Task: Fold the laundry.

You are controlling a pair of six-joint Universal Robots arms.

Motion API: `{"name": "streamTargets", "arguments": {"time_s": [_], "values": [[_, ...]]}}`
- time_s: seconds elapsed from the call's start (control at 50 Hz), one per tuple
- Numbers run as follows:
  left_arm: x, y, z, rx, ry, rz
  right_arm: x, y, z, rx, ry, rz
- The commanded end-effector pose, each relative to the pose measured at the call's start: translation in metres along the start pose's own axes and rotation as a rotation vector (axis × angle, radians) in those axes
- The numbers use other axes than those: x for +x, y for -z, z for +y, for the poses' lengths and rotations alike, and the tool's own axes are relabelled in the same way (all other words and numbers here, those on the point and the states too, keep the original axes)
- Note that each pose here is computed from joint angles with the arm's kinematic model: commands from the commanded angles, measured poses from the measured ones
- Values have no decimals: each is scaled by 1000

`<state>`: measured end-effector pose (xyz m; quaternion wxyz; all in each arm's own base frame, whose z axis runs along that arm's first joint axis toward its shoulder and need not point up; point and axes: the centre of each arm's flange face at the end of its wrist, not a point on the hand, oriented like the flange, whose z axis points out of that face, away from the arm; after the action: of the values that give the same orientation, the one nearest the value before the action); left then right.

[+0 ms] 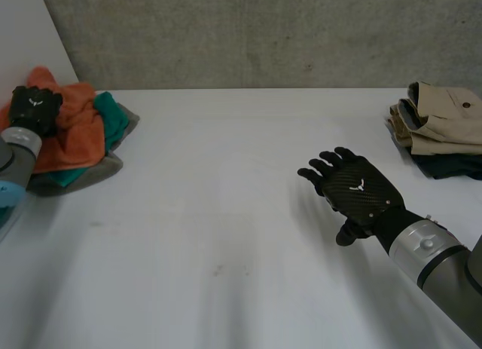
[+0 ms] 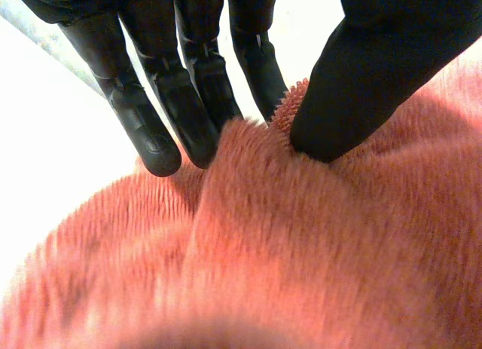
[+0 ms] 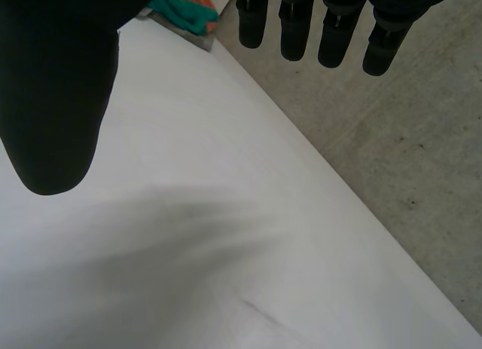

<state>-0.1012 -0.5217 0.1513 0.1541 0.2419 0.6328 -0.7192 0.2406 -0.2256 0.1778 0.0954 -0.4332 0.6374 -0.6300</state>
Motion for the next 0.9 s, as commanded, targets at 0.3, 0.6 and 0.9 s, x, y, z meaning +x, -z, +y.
{"name": "streamTargets", "arguments": {"time_s": [0.3, 0.6, 0.9], "values": [[149, 203, -268, 251, 709, 626, 36, 5, -14, 30, 30, 156], [218, 229, -245, 138, 543, 639, 66, 4, -7, -12, 21, 268], [64, 72, -93, -44, -178, 44, 61, 4, -4, -22, 13, 248]]}}
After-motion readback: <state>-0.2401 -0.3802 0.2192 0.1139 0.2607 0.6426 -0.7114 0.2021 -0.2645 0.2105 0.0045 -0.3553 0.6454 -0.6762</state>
